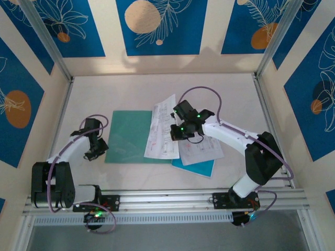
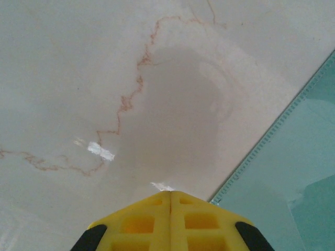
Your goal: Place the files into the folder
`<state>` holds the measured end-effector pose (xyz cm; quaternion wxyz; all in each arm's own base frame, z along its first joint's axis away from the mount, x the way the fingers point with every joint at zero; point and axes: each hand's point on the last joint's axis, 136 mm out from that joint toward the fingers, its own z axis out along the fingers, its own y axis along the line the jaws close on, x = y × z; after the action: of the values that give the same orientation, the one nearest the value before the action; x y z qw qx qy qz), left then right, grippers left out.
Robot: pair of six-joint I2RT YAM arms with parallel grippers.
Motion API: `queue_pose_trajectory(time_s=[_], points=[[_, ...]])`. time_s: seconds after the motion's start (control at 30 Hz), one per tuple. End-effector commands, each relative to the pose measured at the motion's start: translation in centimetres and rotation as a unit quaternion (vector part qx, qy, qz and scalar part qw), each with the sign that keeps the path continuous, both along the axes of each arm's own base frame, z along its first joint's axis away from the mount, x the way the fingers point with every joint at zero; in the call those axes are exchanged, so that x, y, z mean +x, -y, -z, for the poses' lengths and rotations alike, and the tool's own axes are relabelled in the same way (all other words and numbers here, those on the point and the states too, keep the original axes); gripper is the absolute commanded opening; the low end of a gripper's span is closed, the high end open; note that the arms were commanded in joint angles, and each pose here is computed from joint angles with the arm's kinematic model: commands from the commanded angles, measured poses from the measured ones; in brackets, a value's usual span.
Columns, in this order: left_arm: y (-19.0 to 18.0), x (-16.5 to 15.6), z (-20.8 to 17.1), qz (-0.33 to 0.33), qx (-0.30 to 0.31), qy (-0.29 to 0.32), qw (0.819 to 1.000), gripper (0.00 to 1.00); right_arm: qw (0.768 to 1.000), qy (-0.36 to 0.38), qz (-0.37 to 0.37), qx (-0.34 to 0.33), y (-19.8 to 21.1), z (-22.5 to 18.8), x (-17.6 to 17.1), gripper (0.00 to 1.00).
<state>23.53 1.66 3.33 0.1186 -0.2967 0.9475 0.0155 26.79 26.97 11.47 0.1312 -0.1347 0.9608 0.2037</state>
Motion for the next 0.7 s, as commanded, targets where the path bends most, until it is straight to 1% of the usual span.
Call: queue_pose_trajectory(time_s=[0.0,0.13,0.37,0.67], points=[[0.0,-0.6,0.7,-0.005,-0.01,-0.008,1.0,0.03,1.0,0.002,0.001,0.0,-0.6,-0.5,-0.1,0.0],[0.1,-0.8,0.9,-0.002,-0.013,-0.01,1.0,0.0,1.0,-0.005,-0.002,0.01,-1.2,-0.4,-0.3,0.0],[0.1,-0.8,0.8,0.006,-0.011,-0.013,1.0,0.0,0.999,-0.018,-0.002,0.037,-2.1,0.0,-0.2,0.0],[-0.1,-1.2,1.2,0.01,-0.006,-0.025,1.0,0.0,0.993,-0.037,-0.013,0.107,-3.3,0.4,0.7,0.0]])
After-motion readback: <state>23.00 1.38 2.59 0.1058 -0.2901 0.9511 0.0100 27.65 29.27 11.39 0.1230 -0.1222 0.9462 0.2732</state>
